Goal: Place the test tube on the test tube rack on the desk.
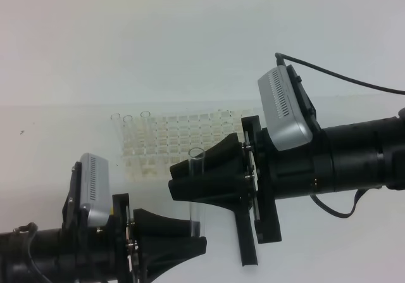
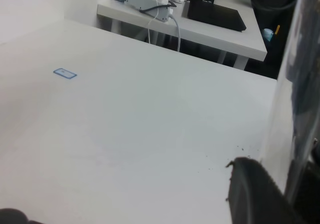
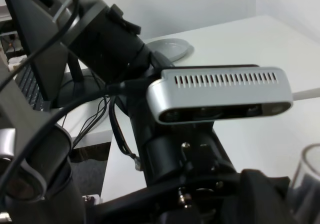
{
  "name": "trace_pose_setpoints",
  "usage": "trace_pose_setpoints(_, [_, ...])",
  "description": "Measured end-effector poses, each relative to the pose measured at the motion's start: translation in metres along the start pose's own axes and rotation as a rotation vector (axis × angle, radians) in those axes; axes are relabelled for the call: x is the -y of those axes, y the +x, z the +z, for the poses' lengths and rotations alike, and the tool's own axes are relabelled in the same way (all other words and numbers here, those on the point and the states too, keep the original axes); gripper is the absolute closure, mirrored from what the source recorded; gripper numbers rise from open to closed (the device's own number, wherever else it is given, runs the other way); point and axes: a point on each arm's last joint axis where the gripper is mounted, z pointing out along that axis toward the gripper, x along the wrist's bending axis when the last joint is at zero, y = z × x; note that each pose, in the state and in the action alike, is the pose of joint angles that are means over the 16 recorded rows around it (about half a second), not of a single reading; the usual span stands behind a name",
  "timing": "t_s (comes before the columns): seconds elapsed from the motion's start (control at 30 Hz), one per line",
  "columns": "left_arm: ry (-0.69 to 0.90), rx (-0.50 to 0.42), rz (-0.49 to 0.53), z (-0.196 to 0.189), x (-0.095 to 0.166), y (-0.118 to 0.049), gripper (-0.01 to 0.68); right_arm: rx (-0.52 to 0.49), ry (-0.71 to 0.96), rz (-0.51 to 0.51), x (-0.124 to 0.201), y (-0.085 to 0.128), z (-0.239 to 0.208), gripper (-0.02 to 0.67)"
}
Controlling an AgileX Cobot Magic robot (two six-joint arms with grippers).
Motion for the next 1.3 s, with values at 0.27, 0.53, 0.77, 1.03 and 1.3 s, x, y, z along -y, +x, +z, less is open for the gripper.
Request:
trace_pose_setpoints(0.27, [-0.005,-0.004,-0.007,0.0000,-0.0004,0.0004,0.561,0.000,0.000,0.003,0.0000,0.0000,0.0000,0.527])
trace_pose_setpoints(0.53, [-0.014,-0.013,-0.015,0.0000,-0.0012,0.0011,0.561,-0.001,0.000,0.005,0.0001,0.0000,0.0001,0.528])
trace_pose_setpoints(0.77, [0.000,0.000,-0.010,0.0000,0.0000,0.0000,0.561,-0.002,0.000,0.006,0.0003,-0.0001,0.0002,0.528])
trace_pose_setpoints(1.03, [-0.004,-0.004,-0.021,0.0000,-0.0004,0.0003,0.561,-0.002,0.000,0.008,0.0003,-0.0001,0.0002,0.528])
trace_pose_setpoints(1.3, [-0.036,-0.029,-0.075,-0.0001,-0.0029,0.0026,0.558,0.000,-0.002,0.022,0.0002,-0.0003,0.0003,0.528])
